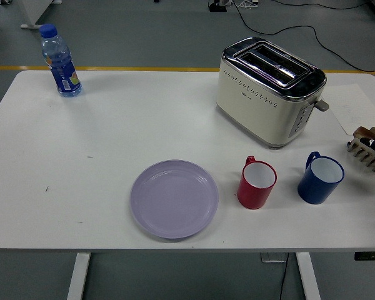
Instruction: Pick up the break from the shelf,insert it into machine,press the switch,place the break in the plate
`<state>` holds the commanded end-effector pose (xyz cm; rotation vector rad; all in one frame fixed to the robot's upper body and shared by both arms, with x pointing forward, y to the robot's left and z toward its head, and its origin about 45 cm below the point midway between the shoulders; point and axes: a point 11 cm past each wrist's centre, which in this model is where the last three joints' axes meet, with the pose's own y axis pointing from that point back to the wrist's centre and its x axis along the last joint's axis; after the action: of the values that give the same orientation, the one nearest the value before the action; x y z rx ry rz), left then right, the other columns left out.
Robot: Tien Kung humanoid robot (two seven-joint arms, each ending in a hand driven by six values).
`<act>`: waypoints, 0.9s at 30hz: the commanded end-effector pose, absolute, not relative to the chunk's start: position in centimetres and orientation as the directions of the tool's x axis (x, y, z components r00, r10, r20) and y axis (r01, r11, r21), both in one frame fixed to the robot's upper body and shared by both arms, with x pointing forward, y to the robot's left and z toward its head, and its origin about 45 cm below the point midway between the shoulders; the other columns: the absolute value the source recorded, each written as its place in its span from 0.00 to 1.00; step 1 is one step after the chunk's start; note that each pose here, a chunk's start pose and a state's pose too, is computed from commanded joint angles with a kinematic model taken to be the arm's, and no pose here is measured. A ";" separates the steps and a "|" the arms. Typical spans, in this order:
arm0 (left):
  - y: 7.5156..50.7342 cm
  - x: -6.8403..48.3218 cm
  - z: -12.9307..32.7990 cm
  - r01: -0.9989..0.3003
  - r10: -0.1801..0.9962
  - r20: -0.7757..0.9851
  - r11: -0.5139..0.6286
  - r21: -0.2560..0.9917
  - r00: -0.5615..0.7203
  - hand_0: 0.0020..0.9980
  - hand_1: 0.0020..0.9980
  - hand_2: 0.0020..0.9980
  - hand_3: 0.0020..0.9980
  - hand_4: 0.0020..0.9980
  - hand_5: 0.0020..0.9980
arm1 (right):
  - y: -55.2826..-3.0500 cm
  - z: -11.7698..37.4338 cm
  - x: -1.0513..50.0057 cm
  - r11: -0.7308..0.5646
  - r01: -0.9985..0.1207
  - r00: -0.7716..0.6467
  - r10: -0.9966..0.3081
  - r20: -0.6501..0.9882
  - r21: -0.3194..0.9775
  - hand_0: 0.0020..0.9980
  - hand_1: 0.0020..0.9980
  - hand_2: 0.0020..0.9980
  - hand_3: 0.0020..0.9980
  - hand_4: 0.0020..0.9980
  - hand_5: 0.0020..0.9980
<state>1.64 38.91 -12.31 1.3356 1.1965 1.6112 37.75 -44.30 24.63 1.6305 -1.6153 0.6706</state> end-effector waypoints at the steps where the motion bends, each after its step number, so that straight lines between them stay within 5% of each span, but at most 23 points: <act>1: 38.9 1.6 -12.3 0.033 0.926 0.315 -0.315 0.949 -0.208 0.70 0.74 0.74 0.60 0.37 0.86 | -44.3 24.5 37.8 0.062 -0.987 0.084 -0.597 0.798 0.150 0.94 0.90 0.95 0.97 0.93 0.28; 27: 39.3 2.2 -12.2 0.021 0.926 0.321 -0.323 0.946 -0.200 0.70 0.73 0.73 0.59 0.37 0.86 | -44.7 23.0 39.2 0.157 -0.961 0.139 -0.439 0.888 0.229 0.81 0.80 0.85 0.86 0.82 0.23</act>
<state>2.25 39.26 -12.16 1.3375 1.1749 1.6137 39.19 -44.70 22.97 1.4383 -1.4566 0.6741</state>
